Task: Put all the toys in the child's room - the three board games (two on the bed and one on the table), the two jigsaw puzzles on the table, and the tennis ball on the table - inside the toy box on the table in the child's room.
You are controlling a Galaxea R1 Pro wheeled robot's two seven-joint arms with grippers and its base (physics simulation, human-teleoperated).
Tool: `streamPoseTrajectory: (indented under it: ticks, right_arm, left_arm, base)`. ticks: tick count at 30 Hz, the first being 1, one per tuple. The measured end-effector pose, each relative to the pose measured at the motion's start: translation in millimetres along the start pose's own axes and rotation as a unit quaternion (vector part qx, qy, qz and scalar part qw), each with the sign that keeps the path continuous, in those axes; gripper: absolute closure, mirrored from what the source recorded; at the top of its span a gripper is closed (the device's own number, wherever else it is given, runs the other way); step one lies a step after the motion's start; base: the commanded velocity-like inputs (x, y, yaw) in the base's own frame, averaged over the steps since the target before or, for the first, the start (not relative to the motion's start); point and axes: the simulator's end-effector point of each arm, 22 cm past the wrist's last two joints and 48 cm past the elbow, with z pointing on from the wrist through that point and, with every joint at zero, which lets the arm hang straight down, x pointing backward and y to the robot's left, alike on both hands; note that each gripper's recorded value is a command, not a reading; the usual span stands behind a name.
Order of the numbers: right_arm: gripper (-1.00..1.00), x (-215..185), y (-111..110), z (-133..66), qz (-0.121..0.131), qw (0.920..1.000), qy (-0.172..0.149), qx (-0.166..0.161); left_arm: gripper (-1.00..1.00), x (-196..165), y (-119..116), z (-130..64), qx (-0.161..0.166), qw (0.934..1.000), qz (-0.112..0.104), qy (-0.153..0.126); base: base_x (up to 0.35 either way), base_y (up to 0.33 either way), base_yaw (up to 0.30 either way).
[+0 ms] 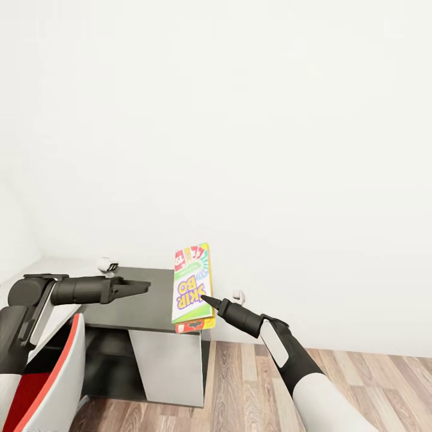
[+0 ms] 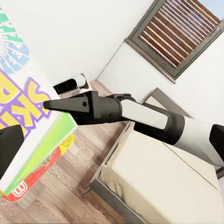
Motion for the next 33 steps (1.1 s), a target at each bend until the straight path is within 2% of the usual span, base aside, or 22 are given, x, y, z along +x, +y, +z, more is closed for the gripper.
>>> streamPoseTrajectory:
  ticks: [20, 33]
  right_arm:
    - [1.0, -7.4, 17.3, -1.0, -0.014, 0.9999, -0.004, -0.008]
    - [1.0, -11.1, 17.6, -3.1, -0.023, 0.9996, -0.012, -0.008]
  left_arm:
    - [-1.0, -7.3, -14.6, -3.9, 0.0, 0.9999, 0.016, -0.004]
    - [-1.0, -8.4, -16.1, -4.9, 0.0, 0.9998, 0.017, -0.005]
  base:
    - [-0.063, 0.0, 0.009]
    - [-0.002, 0.0, 0.01]
